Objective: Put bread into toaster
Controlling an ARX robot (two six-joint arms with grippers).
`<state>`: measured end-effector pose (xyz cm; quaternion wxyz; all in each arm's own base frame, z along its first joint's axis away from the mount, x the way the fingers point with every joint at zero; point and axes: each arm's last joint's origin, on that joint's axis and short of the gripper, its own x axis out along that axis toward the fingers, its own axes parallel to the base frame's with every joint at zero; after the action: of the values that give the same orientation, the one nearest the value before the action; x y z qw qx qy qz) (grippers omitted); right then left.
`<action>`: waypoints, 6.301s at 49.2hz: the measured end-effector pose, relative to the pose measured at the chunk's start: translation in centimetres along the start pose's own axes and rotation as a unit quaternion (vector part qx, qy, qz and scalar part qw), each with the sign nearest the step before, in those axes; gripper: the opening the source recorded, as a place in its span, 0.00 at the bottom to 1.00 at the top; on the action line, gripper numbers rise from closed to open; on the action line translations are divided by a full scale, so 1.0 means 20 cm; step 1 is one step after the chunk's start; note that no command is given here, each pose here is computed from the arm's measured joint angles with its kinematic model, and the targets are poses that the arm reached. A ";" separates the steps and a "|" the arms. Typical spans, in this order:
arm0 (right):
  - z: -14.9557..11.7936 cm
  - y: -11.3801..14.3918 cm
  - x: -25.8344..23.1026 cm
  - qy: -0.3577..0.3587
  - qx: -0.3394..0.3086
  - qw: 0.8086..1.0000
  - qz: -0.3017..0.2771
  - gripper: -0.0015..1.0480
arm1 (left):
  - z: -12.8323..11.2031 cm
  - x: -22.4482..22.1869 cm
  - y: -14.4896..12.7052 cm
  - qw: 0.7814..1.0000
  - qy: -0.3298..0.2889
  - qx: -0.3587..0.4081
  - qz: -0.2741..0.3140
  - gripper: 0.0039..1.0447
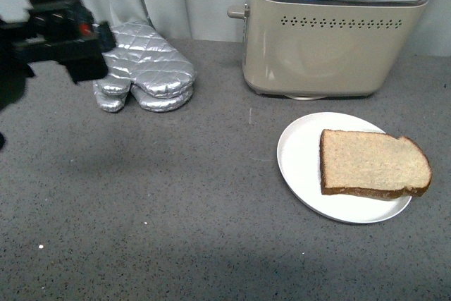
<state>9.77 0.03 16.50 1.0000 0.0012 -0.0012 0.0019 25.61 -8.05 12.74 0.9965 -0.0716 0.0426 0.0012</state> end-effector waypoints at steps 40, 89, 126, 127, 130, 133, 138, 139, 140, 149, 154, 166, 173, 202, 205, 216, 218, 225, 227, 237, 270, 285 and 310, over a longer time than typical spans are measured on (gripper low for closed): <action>0.00 0.00 0.00 0.000 0.000 1.000 0.000 0.91 | 0.18 -0.53 0.35 0.997 -0.034 0.069 -0.012 0.03; 0.00 0.00 0.00 0.000 0.000 1.000 0.000 0.91 | 0.22 -0.74 0.37 0.996 -0.054 0.068 -0.003 0.03; 0.00 0.00 0.00 0.000 0.000 1.000 0.000 0.91 | 0.20 -0.81 0.37 0.996 -0.050 0.068 -0.003 0.03; 0.00 0.00 0.00 0.000 0.000 1.000 0.000 0.91 | 0.20 -0.81 0.37 0.996 -0.050 0.068 -0.003 0.06; -0.01 -0.01 0.01 0.050 -0.040 0.997 -0.041 0.91 | 0.20 -0.81 0.37 0.996 -0.050 0.068 -0.003 0.18; -0.02 -0.01 0.03 0.091 -0.064 0.992 -0.051 0.91 | 0.20 -0.81 0.37 0.996 -0.050 0.068 -0.003 0.27; -0.03 -0.03 0.11 0.139 -0.071 0.987 -0.044 0.91 | 0.20 -0.81 0.37 0.996 -0.051 0.068 -0.003 0.44; -0.03 -0.03 0.13 0.143 -0.070 0.986 -0.044 0.91 | 0.20 -0.81 0.37 0.996 -0.051 0.068 -0.003 0.46; -0.03 -0.04 0.15 0.149 -0.069 0.985 -0.042 0.91 | 0.20 -0.81 0.37 0.996 -0.051 0.068 -0.003 0.49; -0.04 -0.10 0.43 0.235 -0.001 0.972 -0.022 0.91 | 0.20 -0.81 0.37 0.996 -0.051 0.068 -0.003 0.80; -0.12 -0.12 0.57 0.293 0.024 0.956 0.003 0.91 | 0.20 -0.81 0.37 0.996 -0.051 0.068 -0.003 0.95; -0.29 -0.16 0.81 0.394 0.088 0.915 0.023 0.91 | 0.20 -0.81 0.37 0.996 -0.051 0.069 -0.003 0.94; -0.40 -0.17 0.94 0.450 0.131 0.883 0.028 0.91 | 0.20 -0.81 0.37 0.996 -0.051 0.069 -0.003 0.94; -0.59 -0.08 1.15 0.508 0.211 0.835 0.024 0.55 | 0.20 -0.81 0.37 0.996 -0.051 0.069 -0.003 0.94; -0.59 -0.08 1.15 0.509 0.210 0.834 0.023 0.48 | 0.20 -0.81 0.37 0.996 -0.051 0.069 -0.003 0.94; -0.57 -0.08 1.16 0.520 0.217 0.826 0.015 0.14 | 0.20 -0.81 0.37 0.996 -0.051 0.069 -0.003 0.94; -0.54 -0.08 1.15 0.521 0.222 0.824 0.016 0.07 | 0.20 -0.81 0.37 0.996 -0.051 0.069 -0.003 0.94; -0.41 -0.09 1.14 0.507 0.248 0.825 0.025 0.01 | 0.20 -0.81 0.37 0.996 -0.051 0.069 -0.003 0.94; -0.36 -0.09 1.14 0.500 0.256 0.827 0.027 0.01 | 0.20 -0.81 0.37 0.996 -0.051 0.069 -0.003 0.94; -0.15 -0.07 1.10 0.461 0.317 0.828 0.035 0.01 | 0.20 -0.81 0.37 0.996 -0.051 0.069 -0.003 0.94; 0.47 0.22 1.00 0.224 0.506 0.822 -0.133 0.01 | 0.20 -0.81 0.37 0.996 -0.051 0.069 -0.003 0.94; 0.47 0.54 1.14 0.187 0.570 0.784 -0.156 0.01 | 0.20 -0.81 0.37 0.996 -0.051 0.069 -0.003 0.94; 0.39 0.59 1.28 0.181 0.581 0.769 -0.195 0.01 | 0.20 -0.81 0.37 0.996 -0.051 0.069 -0.003 0.94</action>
<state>35.38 11.95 24.45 0.7691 0.5818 0.1818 -0.1922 9.68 -0.02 16.96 1.0000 -0.0024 -0.0081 -0.0012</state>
